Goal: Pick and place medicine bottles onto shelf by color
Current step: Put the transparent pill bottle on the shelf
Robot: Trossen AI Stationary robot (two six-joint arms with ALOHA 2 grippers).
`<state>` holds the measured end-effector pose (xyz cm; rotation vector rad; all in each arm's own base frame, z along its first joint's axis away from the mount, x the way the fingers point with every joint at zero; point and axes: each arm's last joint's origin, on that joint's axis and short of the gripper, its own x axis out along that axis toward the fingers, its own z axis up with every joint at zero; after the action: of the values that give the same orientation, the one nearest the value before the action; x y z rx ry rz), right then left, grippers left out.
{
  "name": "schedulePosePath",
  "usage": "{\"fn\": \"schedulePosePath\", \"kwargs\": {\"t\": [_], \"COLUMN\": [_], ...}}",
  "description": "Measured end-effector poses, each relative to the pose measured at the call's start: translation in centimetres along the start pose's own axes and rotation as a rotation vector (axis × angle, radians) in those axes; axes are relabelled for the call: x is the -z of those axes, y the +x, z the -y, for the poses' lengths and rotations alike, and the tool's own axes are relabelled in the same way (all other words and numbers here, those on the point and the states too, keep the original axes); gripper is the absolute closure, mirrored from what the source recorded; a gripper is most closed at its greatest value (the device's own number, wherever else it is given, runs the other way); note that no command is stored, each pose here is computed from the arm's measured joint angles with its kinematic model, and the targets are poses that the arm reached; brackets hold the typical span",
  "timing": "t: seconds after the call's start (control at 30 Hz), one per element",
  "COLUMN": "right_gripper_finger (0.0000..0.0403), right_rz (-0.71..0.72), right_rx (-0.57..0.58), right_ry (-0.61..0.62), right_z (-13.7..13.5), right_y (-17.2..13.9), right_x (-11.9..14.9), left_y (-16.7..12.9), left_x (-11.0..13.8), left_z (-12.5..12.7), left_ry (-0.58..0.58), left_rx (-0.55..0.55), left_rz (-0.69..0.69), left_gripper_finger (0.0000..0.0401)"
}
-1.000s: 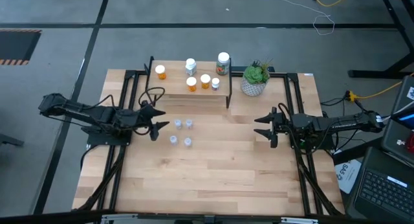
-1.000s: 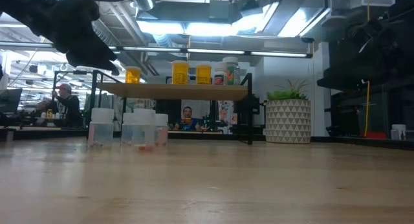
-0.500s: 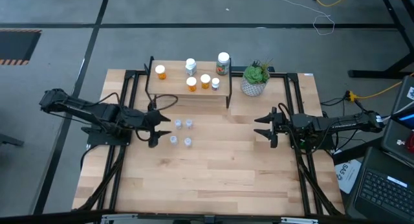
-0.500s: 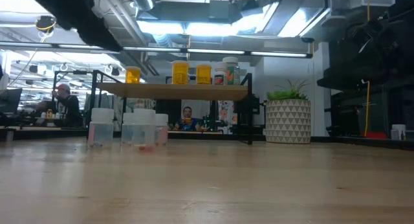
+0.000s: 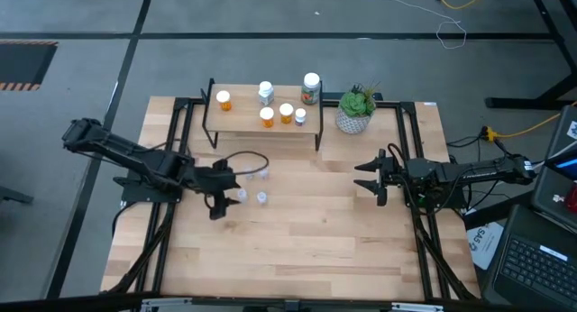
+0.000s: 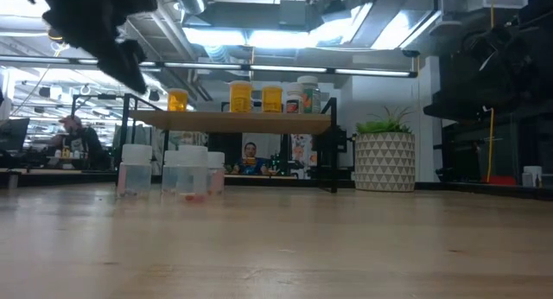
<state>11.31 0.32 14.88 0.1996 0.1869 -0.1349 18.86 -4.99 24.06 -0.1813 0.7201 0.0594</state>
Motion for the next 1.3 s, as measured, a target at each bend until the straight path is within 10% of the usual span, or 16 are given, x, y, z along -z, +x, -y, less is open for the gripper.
{"fn": "schedulePosePath", "kwargs": {"t": [1.3], "right_gripper_finger": [0.0162], "right_rz": [-0.001], "right_rx": [0.0], "right_ry": [0.0], "right_z": [0.0], "right_y": [0.0], "right_x": [0.0], "left_y": [7.3], "left_x": [2.2], "left_z": [-1.7], "left_ry": [-0.039], "left_rx": [-0.174], "left_rz": [-0.309], "left_gripper_finger": [0.0163]}}
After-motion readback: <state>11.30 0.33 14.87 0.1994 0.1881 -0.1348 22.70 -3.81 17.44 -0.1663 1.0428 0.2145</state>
